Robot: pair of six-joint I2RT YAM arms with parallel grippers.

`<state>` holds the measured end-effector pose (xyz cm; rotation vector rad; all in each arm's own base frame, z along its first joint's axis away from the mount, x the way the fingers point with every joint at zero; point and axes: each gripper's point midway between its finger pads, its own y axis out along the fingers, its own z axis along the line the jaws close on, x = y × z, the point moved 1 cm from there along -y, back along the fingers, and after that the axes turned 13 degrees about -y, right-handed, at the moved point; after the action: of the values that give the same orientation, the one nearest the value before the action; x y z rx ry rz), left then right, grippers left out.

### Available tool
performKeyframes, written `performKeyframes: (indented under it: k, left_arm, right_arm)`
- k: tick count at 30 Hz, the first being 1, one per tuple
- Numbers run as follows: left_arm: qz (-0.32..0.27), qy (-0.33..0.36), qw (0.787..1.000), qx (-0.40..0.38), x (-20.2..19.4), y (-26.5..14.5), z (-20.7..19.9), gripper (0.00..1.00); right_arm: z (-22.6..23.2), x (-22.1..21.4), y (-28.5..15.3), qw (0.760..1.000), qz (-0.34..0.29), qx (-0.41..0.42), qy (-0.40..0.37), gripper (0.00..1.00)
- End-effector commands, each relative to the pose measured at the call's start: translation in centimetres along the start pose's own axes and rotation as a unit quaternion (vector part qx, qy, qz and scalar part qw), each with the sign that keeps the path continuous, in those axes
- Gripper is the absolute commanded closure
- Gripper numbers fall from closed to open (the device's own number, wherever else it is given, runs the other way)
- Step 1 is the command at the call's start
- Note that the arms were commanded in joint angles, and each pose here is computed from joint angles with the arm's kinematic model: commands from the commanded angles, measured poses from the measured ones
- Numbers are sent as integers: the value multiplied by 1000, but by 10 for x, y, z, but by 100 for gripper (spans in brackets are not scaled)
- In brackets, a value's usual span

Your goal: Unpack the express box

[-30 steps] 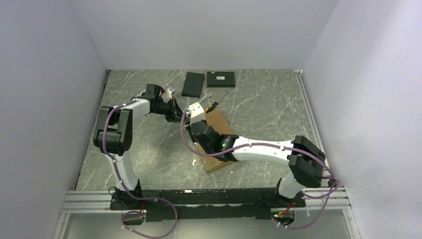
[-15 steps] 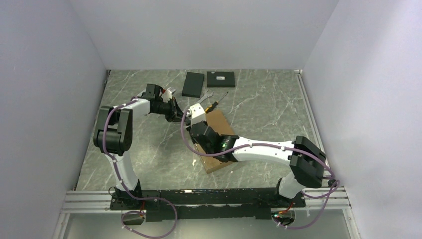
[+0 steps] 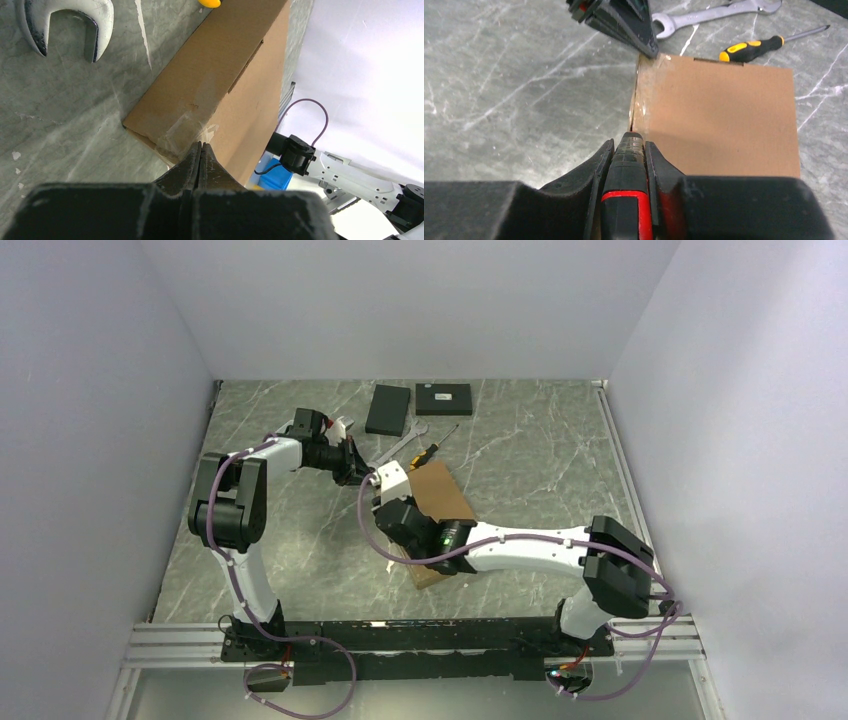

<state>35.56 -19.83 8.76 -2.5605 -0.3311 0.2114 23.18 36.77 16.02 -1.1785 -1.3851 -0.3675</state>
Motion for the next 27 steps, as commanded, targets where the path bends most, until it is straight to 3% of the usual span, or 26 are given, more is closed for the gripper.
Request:
performKeyframes:
  k: [1,17,21,23,27]
  left_arm:
    - [-17,15,999,29,10,4,12,100]
    - [-21,22,999,44,12,4,16,100]
    - [-41,43,997,39,17,-4,0,99]
    - [-58,62,995,47,19,-15,-11,90]
    - [-85,72,992,56,16,-37,-34,59]
  right_arm:
    - [1,0,-16,1000,15,1,0,100]
    - [9,-8,-53,1000,27,10,14,100]
    - [8,-10,-52,1000,23,5,16,100]
    - [8,-10,-50,1000,18,4,16,100]
    - [9,-9,-47,1000,17,0,8,100]
